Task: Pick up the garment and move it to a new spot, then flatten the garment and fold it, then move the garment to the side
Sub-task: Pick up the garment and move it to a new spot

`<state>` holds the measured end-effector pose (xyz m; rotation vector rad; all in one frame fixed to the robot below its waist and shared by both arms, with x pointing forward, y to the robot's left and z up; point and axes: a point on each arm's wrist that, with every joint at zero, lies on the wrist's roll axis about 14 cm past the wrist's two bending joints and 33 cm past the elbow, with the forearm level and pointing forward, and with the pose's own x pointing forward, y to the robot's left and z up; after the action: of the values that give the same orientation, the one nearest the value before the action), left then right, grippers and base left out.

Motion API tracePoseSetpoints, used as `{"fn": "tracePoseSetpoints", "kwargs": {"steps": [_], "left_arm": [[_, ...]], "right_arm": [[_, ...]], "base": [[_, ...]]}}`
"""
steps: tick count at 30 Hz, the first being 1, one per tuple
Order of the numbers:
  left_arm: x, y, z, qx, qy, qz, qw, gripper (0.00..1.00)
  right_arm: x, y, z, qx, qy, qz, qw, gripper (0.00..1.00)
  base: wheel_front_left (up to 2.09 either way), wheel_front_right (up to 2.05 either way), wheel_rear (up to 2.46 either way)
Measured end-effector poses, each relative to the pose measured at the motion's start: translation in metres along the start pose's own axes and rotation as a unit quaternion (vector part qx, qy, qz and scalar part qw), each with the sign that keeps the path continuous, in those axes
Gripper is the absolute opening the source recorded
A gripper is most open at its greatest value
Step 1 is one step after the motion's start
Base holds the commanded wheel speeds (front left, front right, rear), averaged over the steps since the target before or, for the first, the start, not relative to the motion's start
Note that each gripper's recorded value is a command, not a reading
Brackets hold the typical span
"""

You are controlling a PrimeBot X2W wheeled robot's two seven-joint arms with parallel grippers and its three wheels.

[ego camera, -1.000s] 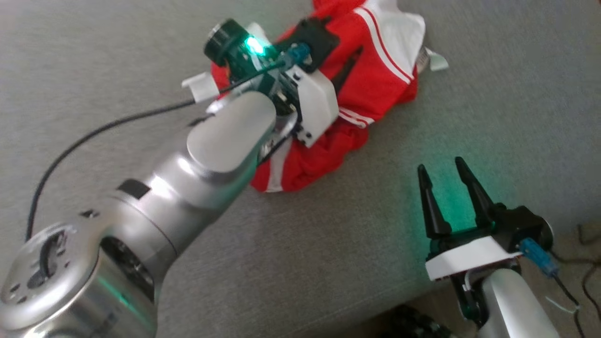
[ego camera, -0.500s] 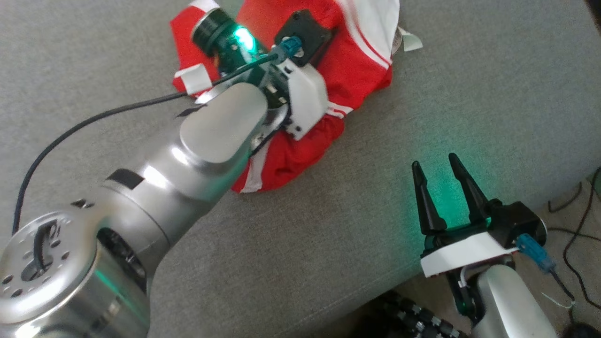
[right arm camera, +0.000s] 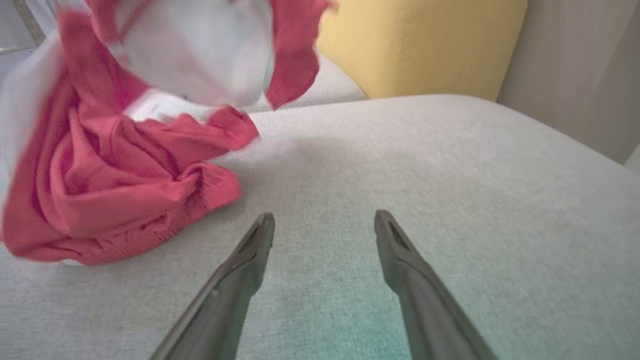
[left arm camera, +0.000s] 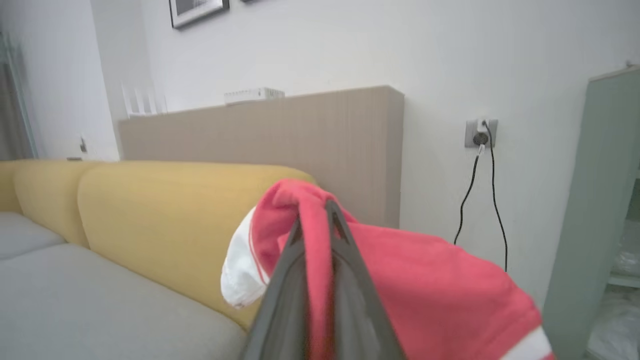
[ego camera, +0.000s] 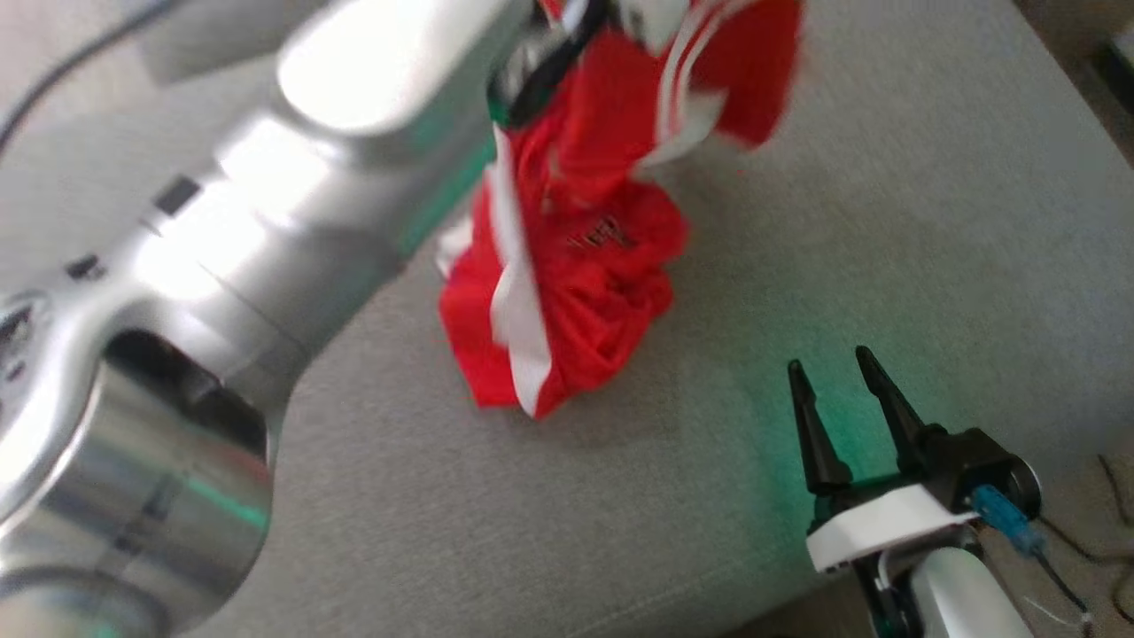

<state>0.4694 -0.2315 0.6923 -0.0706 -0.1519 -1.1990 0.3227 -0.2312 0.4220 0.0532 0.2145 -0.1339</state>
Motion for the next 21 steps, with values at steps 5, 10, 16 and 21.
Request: {"fn": "tracePoseSetpoints", "kwargs": {"steps": [5,10,16,21], "left_arm": [[-0.025,0.028,0.070,0.031,-0.061,0.061,0.996,0.00],[-0.074,0.076,0.093,0.063,-0.070,0.142,0.985,0.00],[-0.166,0.136,0.116,0.110,-0.057,0.258,0.958,0.00],[-0.271,0.179,0.106,0.126,-0.018,0.376,0.918,0.00]], "right_arm": [[0.000,0.013,0.009,-0.004,-0.019,0.024,1.000,1.00],[0.005,0.036,0.007,-0.012,-0.019,0.063,0.998,1.00],[0.012,0.066,0.005,-0.025,-0.017,0.112,0.993,1.00],[0.024,0.108,0.009,-0.042,-0.023,0.176,0.983,1.00]], "base": [[0.00,0.00,0.00],[0.00,0.00,0.00],[0.00,0.00,0.00],[0.00,0.00,0.00]]}}
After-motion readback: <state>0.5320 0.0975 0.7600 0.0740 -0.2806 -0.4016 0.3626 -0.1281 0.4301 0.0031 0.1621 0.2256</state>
